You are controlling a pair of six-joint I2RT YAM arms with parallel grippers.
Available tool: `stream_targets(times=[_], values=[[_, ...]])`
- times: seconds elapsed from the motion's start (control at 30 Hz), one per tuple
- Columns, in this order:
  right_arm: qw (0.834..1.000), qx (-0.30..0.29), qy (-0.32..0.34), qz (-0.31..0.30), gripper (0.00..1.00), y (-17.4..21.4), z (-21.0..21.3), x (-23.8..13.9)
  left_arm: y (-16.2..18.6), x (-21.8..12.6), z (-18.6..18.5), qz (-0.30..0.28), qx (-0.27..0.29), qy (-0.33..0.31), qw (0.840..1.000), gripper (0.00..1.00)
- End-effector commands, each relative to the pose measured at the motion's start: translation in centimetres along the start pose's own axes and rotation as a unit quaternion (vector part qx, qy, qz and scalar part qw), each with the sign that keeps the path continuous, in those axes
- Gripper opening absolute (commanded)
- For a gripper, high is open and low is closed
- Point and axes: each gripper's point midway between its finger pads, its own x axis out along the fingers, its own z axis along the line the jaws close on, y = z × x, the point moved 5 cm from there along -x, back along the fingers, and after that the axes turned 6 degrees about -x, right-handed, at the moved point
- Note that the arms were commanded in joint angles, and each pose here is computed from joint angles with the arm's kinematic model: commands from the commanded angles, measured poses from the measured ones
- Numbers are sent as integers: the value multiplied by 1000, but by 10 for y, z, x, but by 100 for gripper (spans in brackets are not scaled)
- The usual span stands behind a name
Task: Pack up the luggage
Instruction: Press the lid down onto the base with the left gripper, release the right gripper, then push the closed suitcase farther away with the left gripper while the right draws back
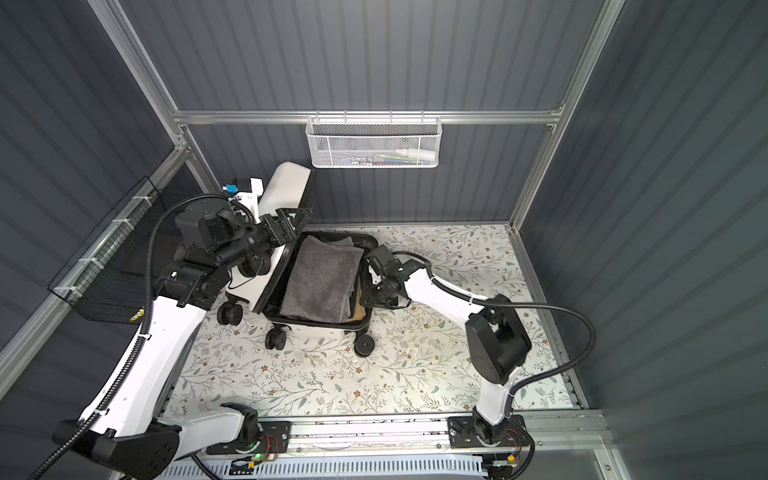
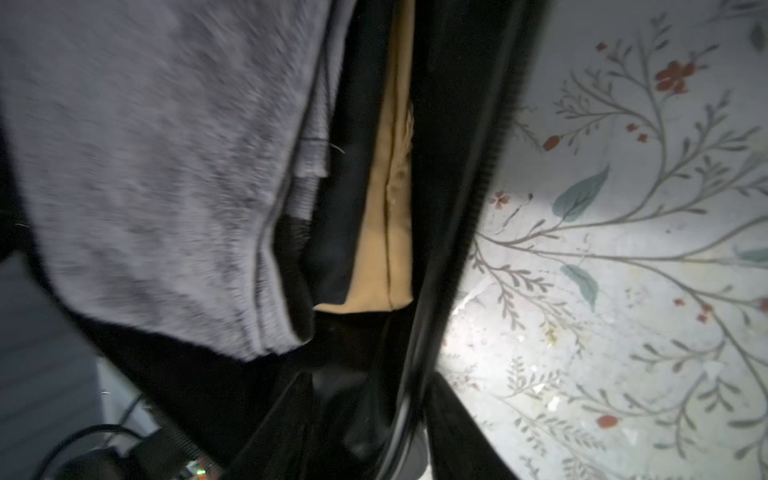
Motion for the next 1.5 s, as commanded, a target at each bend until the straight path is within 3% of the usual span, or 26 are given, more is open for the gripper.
stream_targets(times=[0.0,0.23,0.87,1.17,1.33,1.47], values=[[996,54,-13,-65,66,-11,-32,-53,15,13,5,20,-14,-22,999,85],[985,132,20,-110,75,7,-96,-87,21,17,-14,28,-9,6,1000,87],[985,136,24,-105,77,9,-103,-78,12,39,-55,38,3,59,998,94],[987,115,24,-108,78,18,-104,-82,12,51,-7,40,68,-93,993,100],[988,104,29,-109,80,30,-107,-84,-4,47,61,40,37,-178,982,100],[989,99,26,-105,81,38,-108,-83,-9,44,114,50,39,-257,964,100]])
